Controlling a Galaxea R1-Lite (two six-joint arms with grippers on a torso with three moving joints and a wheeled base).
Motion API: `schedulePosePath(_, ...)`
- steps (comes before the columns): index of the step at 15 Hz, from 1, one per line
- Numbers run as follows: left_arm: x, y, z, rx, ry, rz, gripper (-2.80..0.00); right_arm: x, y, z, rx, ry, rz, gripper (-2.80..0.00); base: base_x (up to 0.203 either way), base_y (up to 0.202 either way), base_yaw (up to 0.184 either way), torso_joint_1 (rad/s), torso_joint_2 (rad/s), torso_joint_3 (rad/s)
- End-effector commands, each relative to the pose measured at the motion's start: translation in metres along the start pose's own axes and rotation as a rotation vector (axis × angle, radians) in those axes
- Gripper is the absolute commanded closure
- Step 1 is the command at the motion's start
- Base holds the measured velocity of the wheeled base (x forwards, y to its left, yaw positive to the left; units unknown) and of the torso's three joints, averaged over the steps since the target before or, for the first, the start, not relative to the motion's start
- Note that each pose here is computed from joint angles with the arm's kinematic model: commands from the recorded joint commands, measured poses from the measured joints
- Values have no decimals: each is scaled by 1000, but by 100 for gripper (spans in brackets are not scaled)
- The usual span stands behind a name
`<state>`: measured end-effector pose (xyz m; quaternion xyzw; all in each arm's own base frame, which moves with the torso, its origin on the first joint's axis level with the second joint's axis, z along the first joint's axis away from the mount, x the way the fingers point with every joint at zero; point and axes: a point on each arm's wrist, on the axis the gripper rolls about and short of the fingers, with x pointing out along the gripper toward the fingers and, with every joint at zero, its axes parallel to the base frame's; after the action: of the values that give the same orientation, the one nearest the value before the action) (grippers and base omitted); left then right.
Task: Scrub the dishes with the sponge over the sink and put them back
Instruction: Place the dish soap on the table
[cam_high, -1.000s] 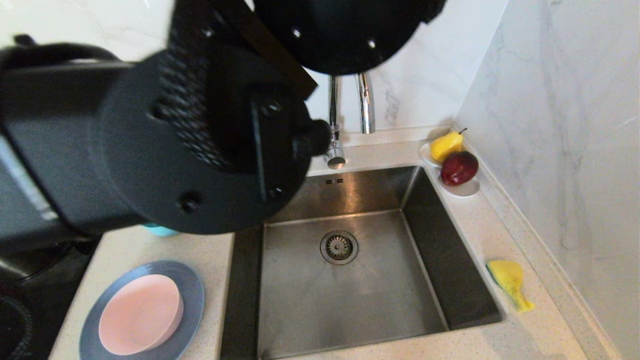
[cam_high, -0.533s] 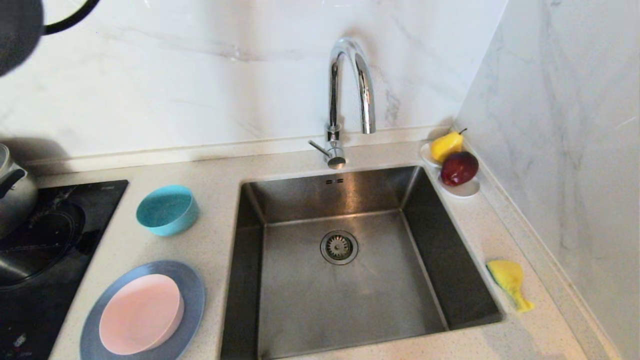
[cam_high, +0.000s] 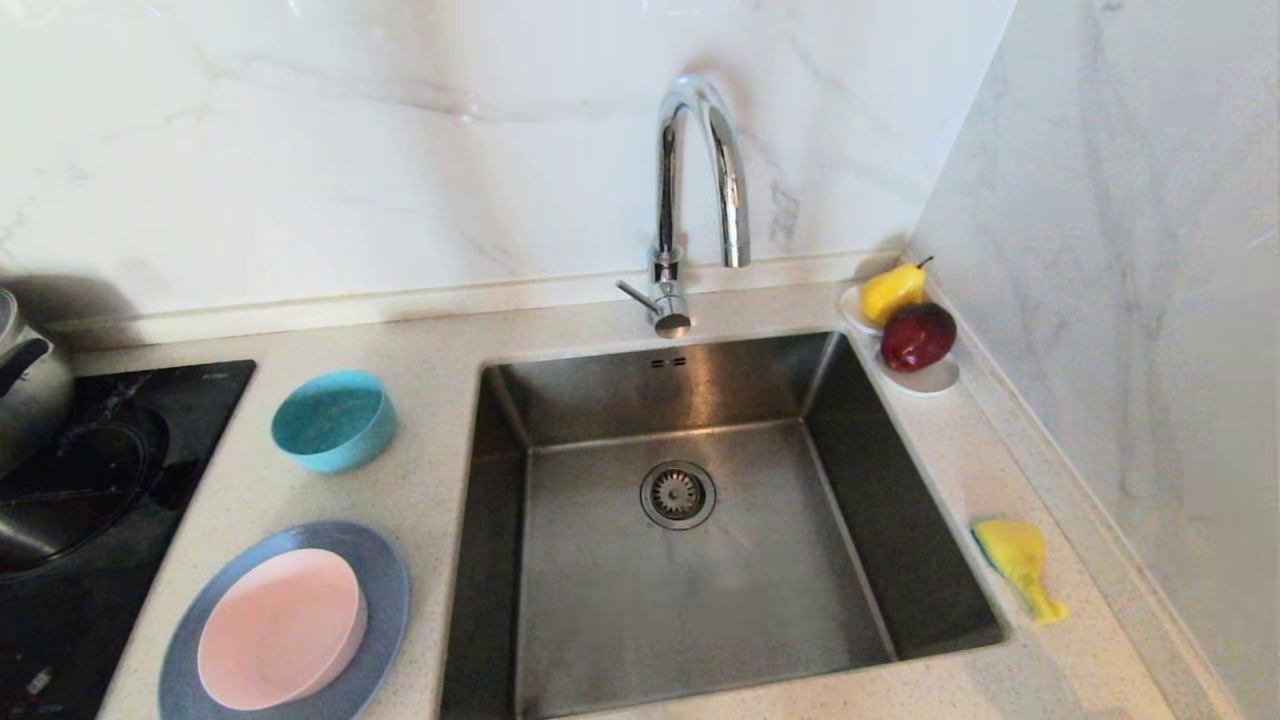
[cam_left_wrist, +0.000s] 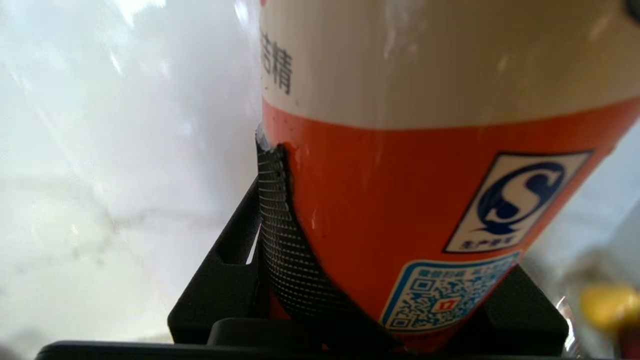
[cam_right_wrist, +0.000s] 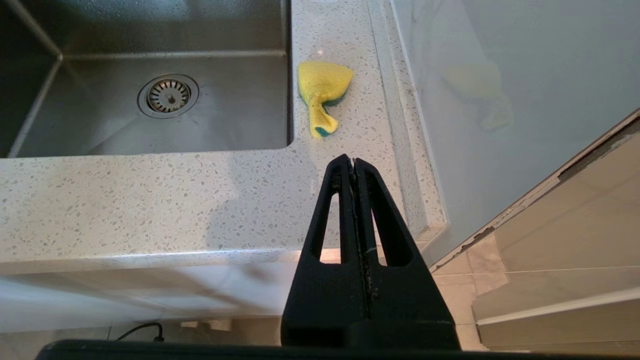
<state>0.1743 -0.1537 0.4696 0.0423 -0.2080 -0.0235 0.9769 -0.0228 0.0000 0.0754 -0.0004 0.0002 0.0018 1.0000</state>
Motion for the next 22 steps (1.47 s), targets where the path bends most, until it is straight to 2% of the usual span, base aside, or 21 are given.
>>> schedulePosePath(1, -8, 34, -7, -59, 51, 11, 0, 0, 0, 0, -1, 1, 1, 0, 0, 0, 0, 0, 0, 0)
schedulePosePath(3, -7, 55, -27, -72, 107, 7, 0, 0, 0, 0, -1, -1, 1, 0, 0, 0, 0, 0, 0, 0)
schedulePosePath(5, 1, 79, -53, -109, 168, 45, 0, 0, 0, 0, 0, -2, 1, 0, 0, 0, 0, 0, 0, 0)
schedulePosePath(7, 8, 100, -89, -161, 267, 101, 0, 0, 0, 0, -1, -1, 1, 0, 0, 0, 0, 0, 0, 0)
schedulePosePath(8, 9, 104, -111, -175, 325, 119, 0, 0, 0, 0, 1, -2, 1, 0, 0, 0, 0, 0, 0, 0)
schedulePosePath(10, 13, 112, -149, -174, 383, 167, 0, 0, 0, 0, -1, 0, 1, 0, 0, 0, 0, 0, 0, 0)
schedulePosePath(12, 29, 118, -189, -173, 359, 223, 0, 0, 0, 0, -1, 0, 1, 0, 0, 0, 0, 0, 0, 0)
schedulePosePath(15, 52, 115, -247, -157, 345, 351, 0, 0, 0, 0, 1, 0, 1, 0, 0, 0, 0, 0, 0, 0)
schedulePosePath(17, 59, 112, -284, -149, 352, 396, 0, 0, 0, 0, -1, 0, 2, 0, 0, 0, 0, 0, 0, 0)
schedulePosePath(19, 66, 110, -311, -141, 358, 418, 0, 0, 0, 0, -1, 0, 1, 0, 0, 0, 0, 0, 0, 0)
schedulePosePath(22, 74, 106, -336, -136, 352, 426, 0, 0, 0, 0, -1, 0, 1, 0, 0, 0, 0, 0, 0, 0)
